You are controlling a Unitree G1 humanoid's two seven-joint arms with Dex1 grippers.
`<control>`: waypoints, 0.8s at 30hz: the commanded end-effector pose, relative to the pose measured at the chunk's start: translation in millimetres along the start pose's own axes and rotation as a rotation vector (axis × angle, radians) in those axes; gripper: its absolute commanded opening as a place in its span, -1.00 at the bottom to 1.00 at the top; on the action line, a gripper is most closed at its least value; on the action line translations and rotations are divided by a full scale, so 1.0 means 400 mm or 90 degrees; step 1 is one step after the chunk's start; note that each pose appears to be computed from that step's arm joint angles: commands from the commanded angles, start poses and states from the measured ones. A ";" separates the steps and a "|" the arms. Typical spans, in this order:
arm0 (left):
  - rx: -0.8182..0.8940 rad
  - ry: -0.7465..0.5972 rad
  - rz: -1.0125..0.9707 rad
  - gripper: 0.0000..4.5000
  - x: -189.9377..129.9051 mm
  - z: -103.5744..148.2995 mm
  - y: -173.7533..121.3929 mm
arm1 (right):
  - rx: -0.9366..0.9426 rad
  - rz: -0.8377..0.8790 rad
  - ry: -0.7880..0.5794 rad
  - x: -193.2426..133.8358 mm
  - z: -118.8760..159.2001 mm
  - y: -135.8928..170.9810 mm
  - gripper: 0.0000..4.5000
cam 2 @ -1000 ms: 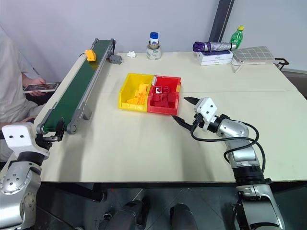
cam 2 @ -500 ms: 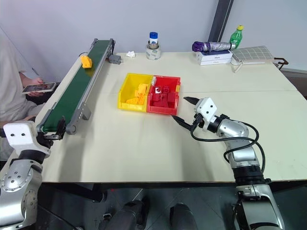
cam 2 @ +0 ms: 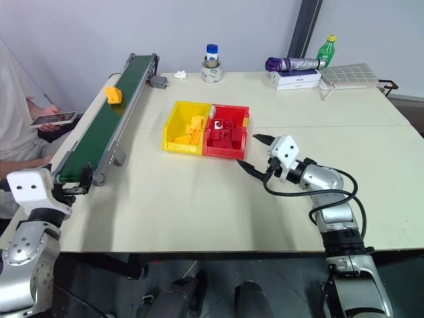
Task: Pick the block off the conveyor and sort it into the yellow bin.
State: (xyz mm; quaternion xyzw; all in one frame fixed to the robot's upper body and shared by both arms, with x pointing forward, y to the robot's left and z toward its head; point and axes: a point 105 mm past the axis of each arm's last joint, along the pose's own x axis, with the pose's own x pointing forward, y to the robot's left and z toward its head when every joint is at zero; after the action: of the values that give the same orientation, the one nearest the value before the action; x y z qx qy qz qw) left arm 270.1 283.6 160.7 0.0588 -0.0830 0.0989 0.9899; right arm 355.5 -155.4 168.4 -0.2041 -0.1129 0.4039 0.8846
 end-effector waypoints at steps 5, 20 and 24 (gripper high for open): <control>0.001 -0.022 -0.001 0.98 0.009 0.024 0.002 | -0.019 -0.006 -0.040 0.003 0.040 -0.009 1.00; -0.052 -0.019 0.004 0.98 0.084 0.058 0.011 | -0.020 -0.005 -0.041 0.008 0.041 -0.008 1.00; -0.051 -0.010 -0.002 0.98 0.144 0.095 0.014 | -0.021 -0.006 -0.042 0.009 0.043 -0.008 1.00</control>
State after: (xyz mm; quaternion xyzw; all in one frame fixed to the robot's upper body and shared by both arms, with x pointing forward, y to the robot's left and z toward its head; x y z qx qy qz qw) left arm 317.7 288.5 196.4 0.0148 -0.0872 0.0859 0.9924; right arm 355.2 -152.2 168.4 -0.2012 -0.1170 0.4066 0.8835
